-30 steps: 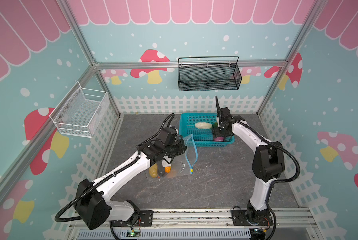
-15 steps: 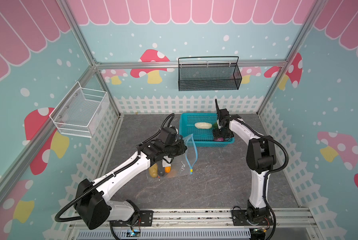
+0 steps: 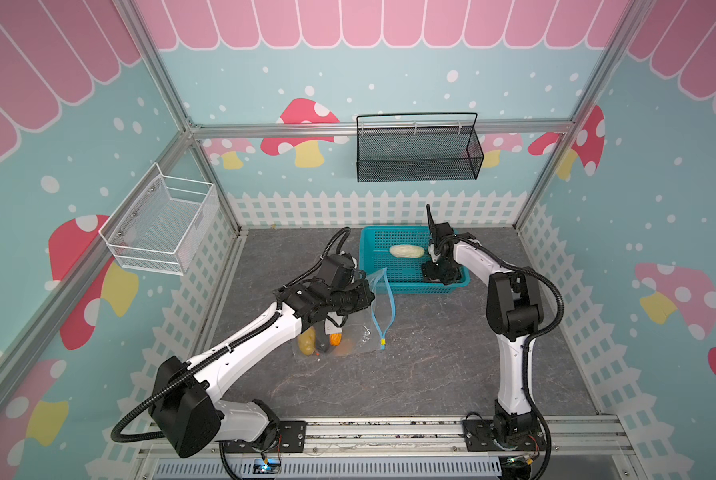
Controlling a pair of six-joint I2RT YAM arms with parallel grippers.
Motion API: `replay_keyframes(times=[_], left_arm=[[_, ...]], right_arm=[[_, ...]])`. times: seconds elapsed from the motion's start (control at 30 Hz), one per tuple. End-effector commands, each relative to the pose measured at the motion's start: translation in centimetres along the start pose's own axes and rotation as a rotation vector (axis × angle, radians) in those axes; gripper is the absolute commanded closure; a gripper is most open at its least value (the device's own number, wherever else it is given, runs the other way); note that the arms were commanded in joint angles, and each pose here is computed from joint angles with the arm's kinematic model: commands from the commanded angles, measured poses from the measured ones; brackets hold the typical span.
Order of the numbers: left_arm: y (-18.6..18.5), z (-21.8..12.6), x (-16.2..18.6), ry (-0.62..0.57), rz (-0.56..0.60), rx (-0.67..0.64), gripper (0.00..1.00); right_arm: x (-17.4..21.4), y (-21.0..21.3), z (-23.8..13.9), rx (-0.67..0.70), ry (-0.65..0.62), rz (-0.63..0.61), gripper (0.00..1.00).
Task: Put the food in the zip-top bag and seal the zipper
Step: 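Lower the right gripper onto the purple onion and close on it, then lift the purple onion and carry it over the bag opening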
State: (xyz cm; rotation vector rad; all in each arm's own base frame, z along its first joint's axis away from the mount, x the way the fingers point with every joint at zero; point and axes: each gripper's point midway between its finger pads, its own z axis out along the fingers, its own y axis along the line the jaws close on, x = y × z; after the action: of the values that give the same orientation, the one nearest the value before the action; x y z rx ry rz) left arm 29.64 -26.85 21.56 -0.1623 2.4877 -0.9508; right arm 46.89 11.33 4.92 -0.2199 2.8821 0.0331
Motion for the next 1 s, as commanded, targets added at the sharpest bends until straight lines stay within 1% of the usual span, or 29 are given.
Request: replay_keyframes(times=[0.0,0.27,0.77,0.97], left_arm=[[0.2,0.3,0.4,0.008,0.006,-0.007,1.0],[0.2,0.4,0.3,0.007,0.005,-0.011,1.0],[0.5,-0.6,-0.3,-0.026,0.005,-0.028,1.0],[0.2,-0.8,-0.6,-0.035,0.009,-0.021,1.0]], right_arm=[[-0.8,0.9,-0.3,-0.055,-0.018,-0.012,0.24],[-2.0,3.7,-1.2,-0.218,-0.067,-0.013,0.28],[-5.7,5.5,-4.5,-0.349,-0.199,0.033,0.34],[-6.8,5.5,-7.6,-0.364,-0.292,0.05,0.33]])
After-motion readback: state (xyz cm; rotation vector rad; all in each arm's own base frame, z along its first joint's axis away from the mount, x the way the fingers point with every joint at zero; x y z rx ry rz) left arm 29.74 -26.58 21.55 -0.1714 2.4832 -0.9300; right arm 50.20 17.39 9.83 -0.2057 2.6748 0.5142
